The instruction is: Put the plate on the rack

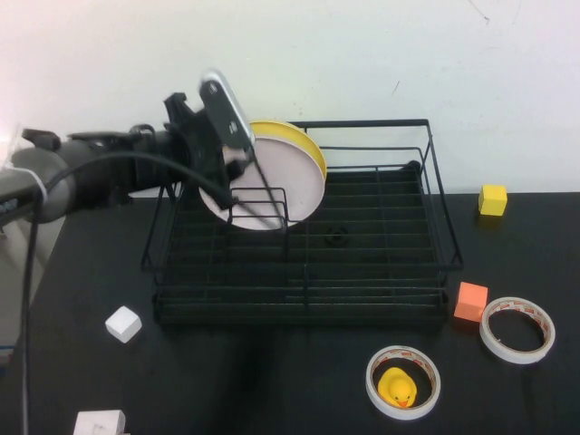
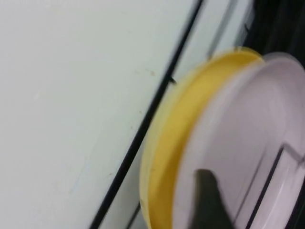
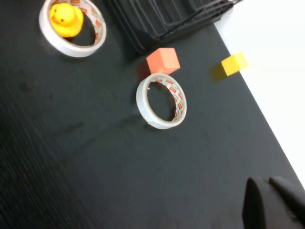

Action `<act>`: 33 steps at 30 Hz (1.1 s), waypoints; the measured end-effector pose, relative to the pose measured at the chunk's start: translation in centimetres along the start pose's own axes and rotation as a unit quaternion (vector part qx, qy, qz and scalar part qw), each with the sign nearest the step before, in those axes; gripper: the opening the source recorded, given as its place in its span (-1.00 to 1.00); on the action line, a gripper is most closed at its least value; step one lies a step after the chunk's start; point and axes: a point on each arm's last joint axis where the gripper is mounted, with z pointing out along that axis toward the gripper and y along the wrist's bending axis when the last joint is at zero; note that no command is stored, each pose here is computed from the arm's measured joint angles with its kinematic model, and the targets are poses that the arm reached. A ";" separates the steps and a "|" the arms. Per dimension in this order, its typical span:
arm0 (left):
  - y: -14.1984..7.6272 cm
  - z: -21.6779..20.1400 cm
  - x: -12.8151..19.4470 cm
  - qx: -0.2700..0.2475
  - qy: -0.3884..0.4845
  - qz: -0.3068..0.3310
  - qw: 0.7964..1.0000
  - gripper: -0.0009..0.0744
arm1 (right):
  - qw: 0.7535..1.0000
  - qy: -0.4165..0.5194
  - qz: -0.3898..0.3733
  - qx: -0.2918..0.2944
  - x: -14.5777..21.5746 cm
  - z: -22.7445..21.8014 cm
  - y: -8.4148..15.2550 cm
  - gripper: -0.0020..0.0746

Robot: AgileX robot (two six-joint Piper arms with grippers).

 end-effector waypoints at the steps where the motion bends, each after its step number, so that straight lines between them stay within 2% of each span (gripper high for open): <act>1: 0.3 -0.3 -0.4 -0.004 -0.004 -0.025 1.000 -0.04 | 1.000 0.000 0.003 0.001 0.0 0.0 0.0 -0.95; 4: 1.9 -2.4 -2.4 -0.035 -0.020 -0.145 0.989 -0.46 | 1.000 0.001 0.014 0.003 0.0 0.0 -0.1 -0.95; 6: 3.5 -4.6 -3.9 -0.077 -0.025 -0.237 0.968 -0.73 | 1.000 0.002 0.020 0.006 0.0 0.0 -0.1 -0.95; 9: 6.0 -8.3 -5.9 -0.153 -0.042 -0.339 0.927 -0.90 | 0.999 -0.007 0.035 0.014 0.0 -0.1 -0.2 -0.95; 13: 7.2 -13.3 -7.5 -0.217 -0.060 -0.389 0.893 -0.96 | 0.998 -0.021 0.050 0.022 0.1 -0.4 -0.3 -0.95; 16: 6.0 -16.2 -8.0 -0.209 -0.072 -0.396 0.891 -0.97 | 0.998 -0.026 0.053 0.025 0.2 -0.5 -0.3 -0.95; 21: 1.5 -20.0 -8.6 -0.111 -0.114 -0.381 0.911 -0.98 | 0.998 -0.027 0.056 0.026 0.2 -0.5 -0.3 -0.95; 23: -0.2 -21.3 -9.2 -0.059 -0.144 -0.338 0.928 -0.98 | 0.998 -0.028 0.057 0.026 0.2 -0.5 -0.3 -0.95; 25: -1.8 -22.6 -10.2 -0.008 -0.185 -0.257 0.949 -0.98 | 0.998 -0.029 0.057 0.026 0.1 -0.5 -0.3 -0.95; 27: -2.9 -23.6 -11.0 0.029 -0.221 -0.200 0.954 -0.98 | 0.998 -0.030 0.058 0.026 0.1 -0.5 -0.3 -0.95; 30: -3.5 -24.7 -12.0 0.035 -0.244 -0.163 0.955 -0.98 | 0.997 -0.037 0.068 0.028 0.0 -0.6 -0.4 -0.95; 33: -3.6 -24.8 -12.2 0.008 -0.229 -0.156 0.961 -0.98 | 0.995 -0.059 0.077 0.024 -0.4 -0.6 -0.3 -0.95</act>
